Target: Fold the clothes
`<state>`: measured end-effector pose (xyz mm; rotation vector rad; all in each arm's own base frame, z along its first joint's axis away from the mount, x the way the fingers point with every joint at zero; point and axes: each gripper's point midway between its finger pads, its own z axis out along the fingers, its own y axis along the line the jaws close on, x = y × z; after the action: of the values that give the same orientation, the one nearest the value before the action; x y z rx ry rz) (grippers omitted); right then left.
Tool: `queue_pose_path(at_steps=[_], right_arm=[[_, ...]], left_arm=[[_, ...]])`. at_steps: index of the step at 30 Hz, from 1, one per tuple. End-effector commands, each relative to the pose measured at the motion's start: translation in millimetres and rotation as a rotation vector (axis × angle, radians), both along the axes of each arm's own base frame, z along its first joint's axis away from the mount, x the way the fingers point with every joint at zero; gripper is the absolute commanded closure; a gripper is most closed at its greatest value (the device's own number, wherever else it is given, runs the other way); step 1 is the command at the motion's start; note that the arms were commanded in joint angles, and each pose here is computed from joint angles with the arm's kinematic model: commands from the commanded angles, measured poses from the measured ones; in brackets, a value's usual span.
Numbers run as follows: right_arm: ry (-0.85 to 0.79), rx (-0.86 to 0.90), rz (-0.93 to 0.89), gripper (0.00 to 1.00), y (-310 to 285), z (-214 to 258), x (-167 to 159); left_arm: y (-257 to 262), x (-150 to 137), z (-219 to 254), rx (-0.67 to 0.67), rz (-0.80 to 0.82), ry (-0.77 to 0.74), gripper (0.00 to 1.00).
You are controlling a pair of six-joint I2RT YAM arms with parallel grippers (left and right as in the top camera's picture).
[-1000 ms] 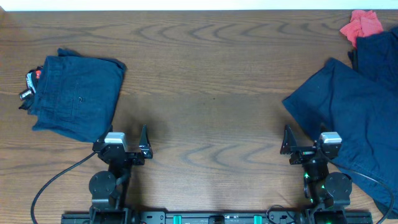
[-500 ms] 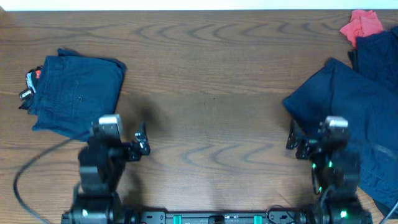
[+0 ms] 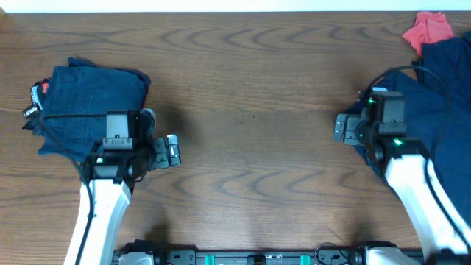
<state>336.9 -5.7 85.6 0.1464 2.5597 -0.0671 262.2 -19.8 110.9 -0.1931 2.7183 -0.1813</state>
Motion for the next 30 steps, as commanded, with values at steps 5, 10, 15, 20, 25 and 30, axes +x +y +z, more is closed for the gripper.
queue_pose_path(at_steps=[5, 10, 15, 20, 25, 30], right_arm=[[0.167, -0.093, -0.074, 0.06, -28.1, -63.2, 0.8], [0.229, -0.151, -0.101, 0.2, -39.3, -92.2, -1.0], [0.267, -0.153, -0.106, 0.55, -41.9, -115.3, -1.8], [0.27, -0.162, -0.189, 0.98, -52.5, -118.0, -5.2], [0.215, -0.152, -0.219, 0.99, -55.0, -95.7, -0.3], [0.051, -0.034, -0.147, 0.99, -31.8, -40.1, 20.9]], left_arm=[[-0.5, 3.2, -4.3, -0.015, 0.03, 0.029, 0.02], [-0.5, 3.0, -4.2, -0.015, 0.03, 0.029, 0.02], [-0.5, 3.0, -4.2, -0.015, 0.03, 0.029, 0.02], [-0.5, 3.0, -4.2, -0.015, 0.03, 0.029, 0.02], [-0.5, 3.1, -4.1, -0.015, 0.03, 0.029, 0.02], [-0.5, 3.1, -4.1, -0.015, 0.03, 0.029, 0.02]])
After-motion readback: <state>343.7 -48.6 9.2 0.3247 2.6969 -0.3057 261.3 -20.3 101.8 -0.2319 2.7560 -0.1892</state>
